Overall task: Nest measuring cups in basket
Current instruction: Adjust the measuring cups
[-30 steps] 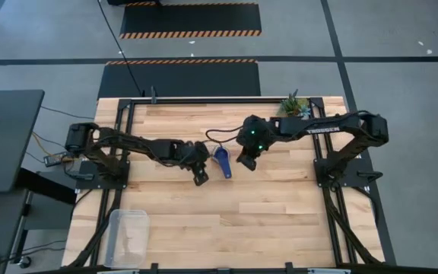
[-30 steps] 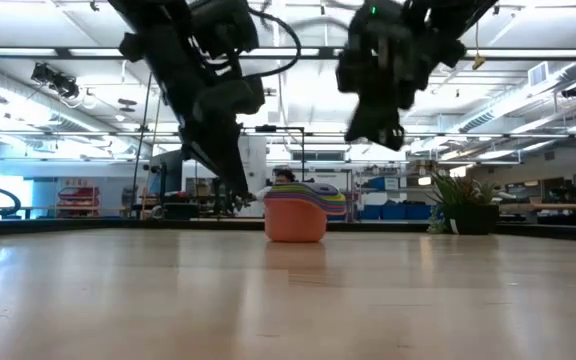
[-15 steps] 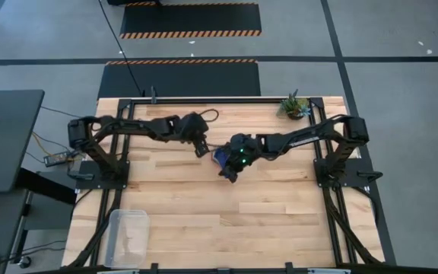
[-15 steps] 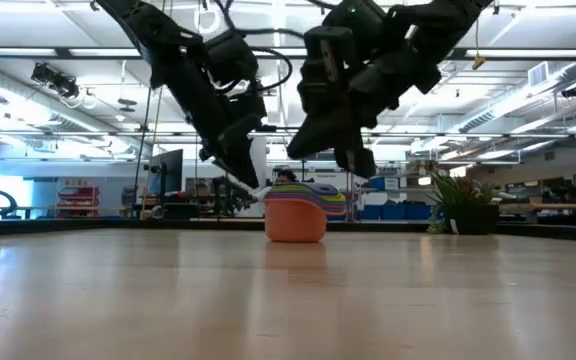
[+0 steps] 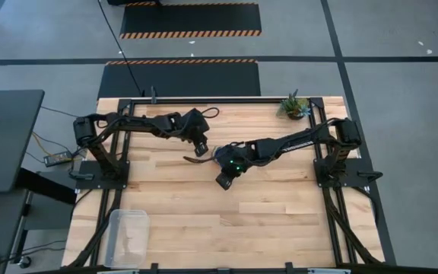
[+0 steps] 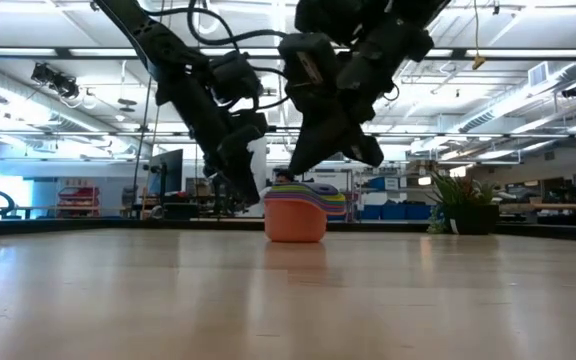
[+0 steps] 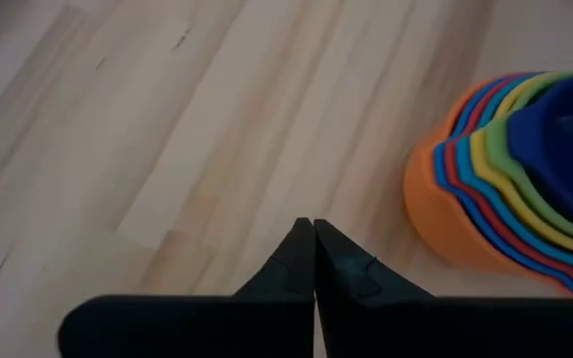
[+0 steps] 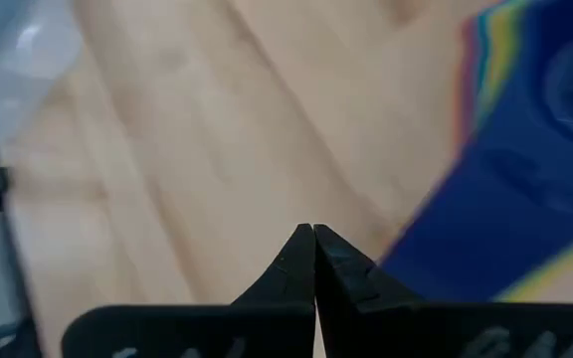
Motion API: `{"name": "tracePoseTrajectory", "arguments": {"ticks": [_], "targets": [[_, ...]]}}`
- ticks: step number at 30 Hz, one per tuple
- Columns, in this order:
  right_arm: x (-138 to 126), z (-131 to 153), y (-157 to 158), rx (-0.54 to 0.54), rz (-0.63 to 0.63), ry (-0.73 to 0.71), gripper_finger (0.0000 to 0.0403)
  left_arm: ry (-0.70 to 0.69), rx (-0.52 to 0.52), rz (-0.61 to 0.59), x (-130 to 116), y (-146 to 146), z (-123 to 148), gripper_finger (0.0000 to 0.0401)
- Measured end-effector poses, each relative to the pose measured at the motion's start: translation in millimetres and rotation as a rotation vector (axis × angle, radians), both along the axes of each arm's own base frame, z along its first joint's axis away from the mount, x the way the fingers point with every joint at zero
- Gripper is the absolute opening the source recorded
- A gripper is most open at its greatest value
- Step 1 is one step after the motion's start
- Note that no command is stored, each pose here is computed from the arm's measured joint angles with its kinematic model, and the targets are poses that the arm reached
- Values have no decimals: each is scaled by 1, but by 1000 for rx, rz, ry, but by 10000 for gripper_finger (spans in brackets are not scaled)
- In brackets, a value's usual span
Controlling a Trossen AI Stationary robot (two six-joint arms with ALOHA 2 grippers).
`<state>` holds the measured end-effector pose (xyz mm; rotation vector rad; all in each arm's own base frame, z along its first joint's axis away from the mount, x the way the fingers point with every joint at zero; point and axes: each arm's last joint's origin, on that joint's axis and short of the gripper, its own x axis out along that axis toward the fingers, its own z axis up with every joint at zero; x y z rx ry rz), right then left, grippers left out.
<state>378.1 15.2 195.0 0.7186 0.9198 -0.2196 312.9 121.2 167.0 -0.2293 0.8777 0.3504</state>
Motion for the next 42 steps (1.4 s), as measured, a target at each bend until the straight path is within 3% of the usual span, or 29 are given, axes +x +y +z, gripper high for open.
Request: {"name": "tracePoseTrajectory", "arguments": {"ticks": [19, 42], "targets": [[-7, -6, -5, -77, -46, 99, 0, -7, 3, 0, 1, 0, 0, 2], [-12, -8, -7, -65, -11, 154, 0, -6, 3, -1, 1, 0, 0, 2]]}}
